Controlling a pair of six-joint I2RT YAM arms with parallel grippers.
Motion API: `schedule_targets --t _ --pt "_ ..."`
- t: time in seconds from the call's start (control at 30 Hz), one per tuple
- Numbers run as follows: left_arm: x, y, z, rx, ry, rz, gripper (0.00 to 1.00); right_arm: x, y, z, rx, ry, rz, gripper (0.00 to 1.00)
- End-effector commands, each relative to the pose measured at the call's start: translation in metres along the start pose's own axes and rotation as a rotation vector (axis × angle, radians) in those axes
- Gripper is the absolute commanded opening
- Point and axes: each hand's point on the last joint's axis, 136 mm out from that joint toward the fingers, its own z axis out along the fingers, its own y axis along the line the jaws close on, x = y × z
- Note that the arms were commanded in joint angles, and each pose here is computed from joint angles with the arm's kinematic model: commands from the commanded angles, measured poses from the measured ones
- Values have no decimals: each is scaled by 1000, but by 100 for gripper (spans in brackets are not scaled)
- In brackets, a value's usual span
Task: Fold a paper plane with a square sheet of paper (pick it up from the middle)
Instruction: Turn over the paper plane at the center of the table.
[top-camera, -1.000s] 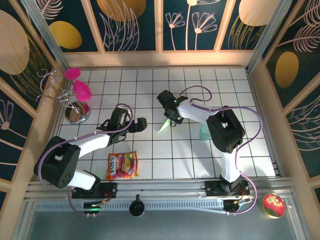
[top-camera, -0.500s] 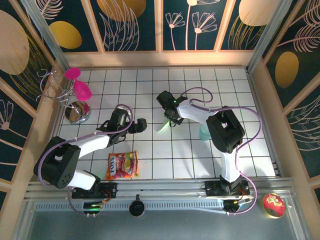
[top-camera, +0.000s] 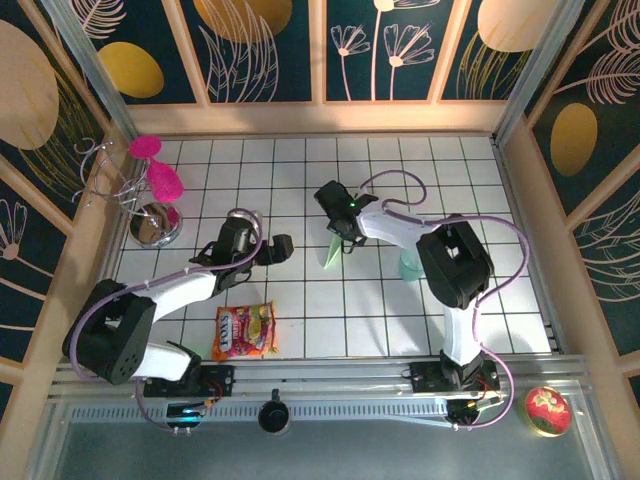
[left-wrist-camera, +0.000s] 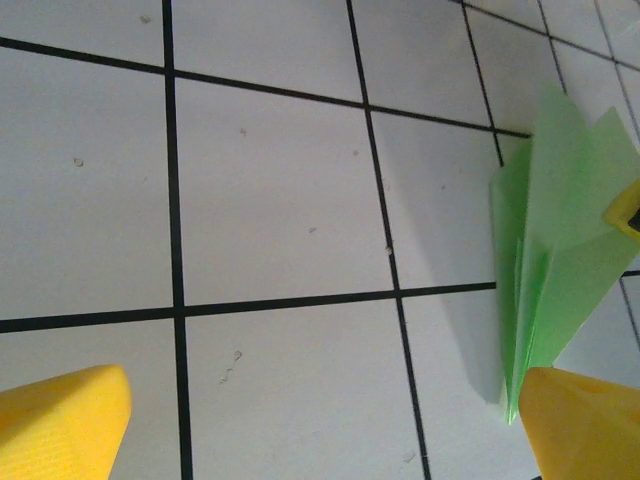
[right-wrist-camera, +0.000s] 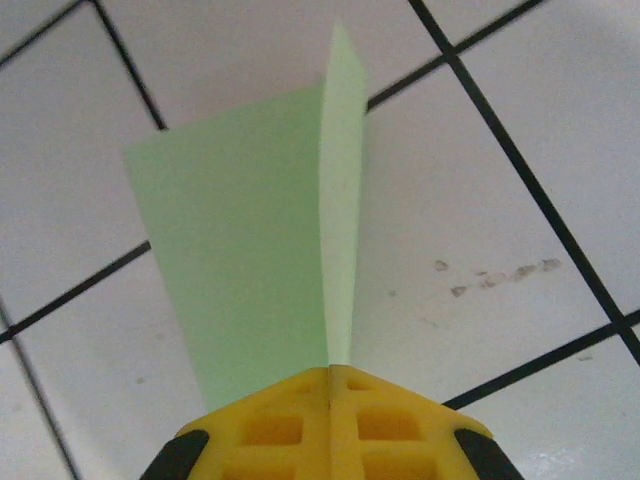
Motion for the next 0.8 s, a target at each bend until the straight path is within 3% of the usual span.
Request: schedule_targets --t 0.0,0.17,0.5,0.77 --pt "-14 -5 -9 26 -59 -58 99 -20 38 -35 -221 -71 -115 0" --pt "-27 -5 -17 16 -111 -104 99 -4 75 -64 -543 -14 -234 0" --pt "-35 -9 -27 41 -154 -200 96 31 78 -60 -910 182 -234 0" --pt "-28 -28 -5 126 -50 -229 85 33 46 -26 -906 244 -174 0"
